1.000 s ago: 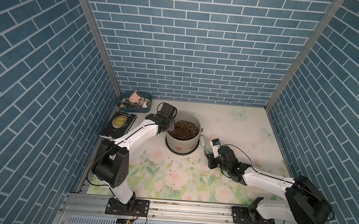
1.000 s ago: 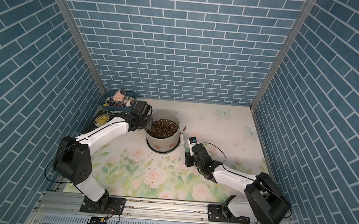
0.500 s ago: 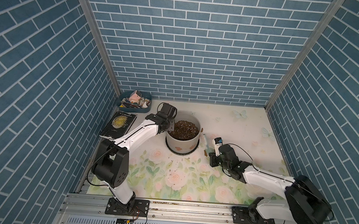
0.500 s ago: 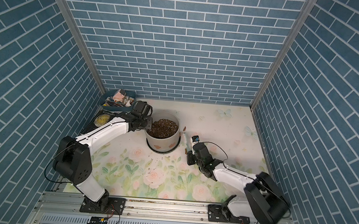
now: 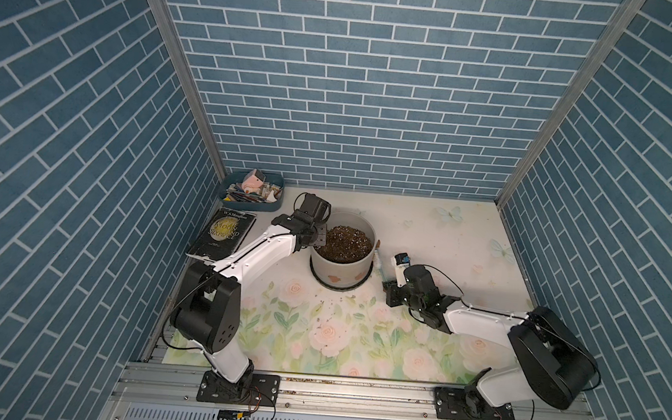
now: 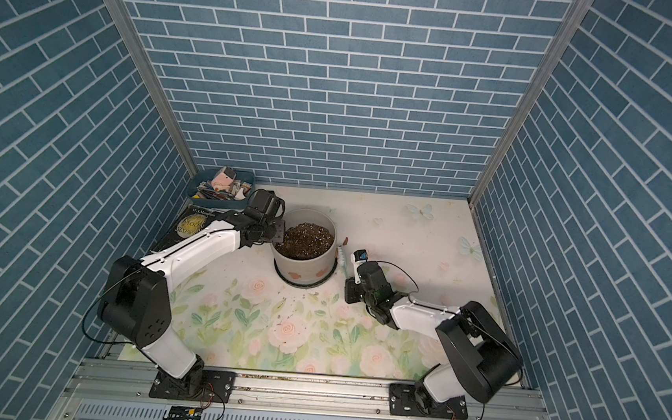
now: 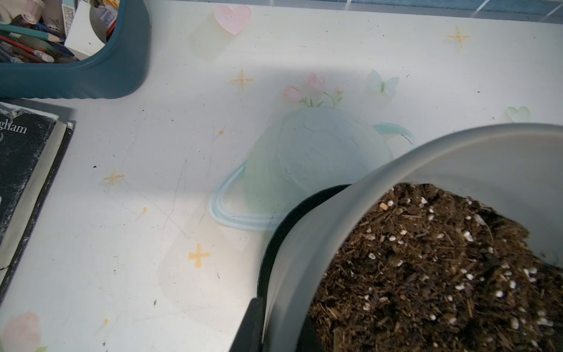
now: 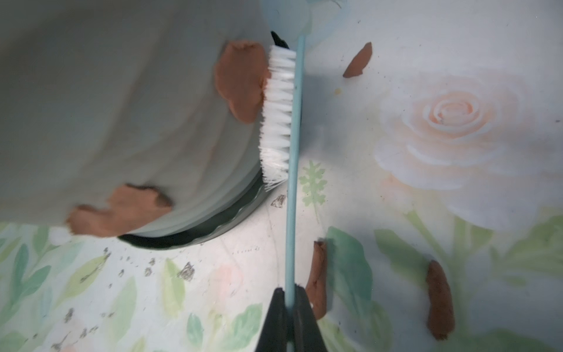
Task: Scrub the dried mud off the ceramic pot
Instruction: Brush off the soil from the pot.
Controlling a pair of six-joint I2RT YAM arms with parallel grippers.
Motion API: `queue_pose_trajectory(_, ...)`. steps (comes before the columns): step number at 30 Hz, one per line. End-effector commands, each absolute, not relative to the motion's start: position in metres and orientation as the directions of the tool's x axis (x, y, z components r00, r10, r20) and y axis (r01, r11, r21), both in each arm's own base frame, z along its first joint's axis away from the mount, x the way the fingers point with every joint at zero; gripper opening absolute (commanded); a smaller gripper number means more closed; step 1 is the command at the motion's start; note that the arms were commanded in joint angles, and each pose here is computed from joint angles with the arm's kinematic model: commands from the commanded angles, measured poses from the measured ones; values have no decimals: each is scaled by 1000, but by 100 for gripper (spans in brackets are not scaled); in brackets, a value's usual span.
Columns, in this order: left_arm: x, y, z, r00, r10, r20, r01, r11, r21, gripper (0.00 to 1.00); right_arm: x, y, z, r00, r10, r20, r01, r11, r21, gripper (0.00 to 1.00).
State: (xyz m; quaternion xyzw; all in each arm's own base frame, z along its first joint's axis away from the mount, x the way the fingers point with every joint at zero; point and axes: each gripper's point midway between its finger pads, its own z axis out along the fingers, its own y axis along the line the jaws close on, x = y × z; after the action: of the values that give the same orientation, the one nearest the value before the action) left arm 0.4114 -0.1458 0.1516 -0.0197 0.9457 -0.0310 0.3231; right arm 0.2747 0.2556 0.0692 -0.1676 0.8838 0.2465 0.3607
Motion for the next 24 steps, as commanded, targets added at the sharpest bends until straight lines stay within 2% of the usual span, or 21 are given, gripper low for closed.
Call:
queue_pose_trajectory(1,409,-128,142,-796,-71,-601,-72,997,-23,0,263,266,100,-643,-70,-762,-533,756,381,0)
queue_pose_trajectory(7,407,-126,142,-796,-69,-602,-76,997,-14,0,255,251,110,-628,-43,-777,-518,768,376,0)
queue_pose_trajectory(20,405,-122,144,-792,-69,-607,-84,996,-5,0,253,191,96,-648,-47,-760,-330,917,225,0)
queue_pose_trajectory(24,403,-117,145,-791,-76,-607,-106,994,13,0,249,196,95,-656,-59,-753,-337,915,221,0)
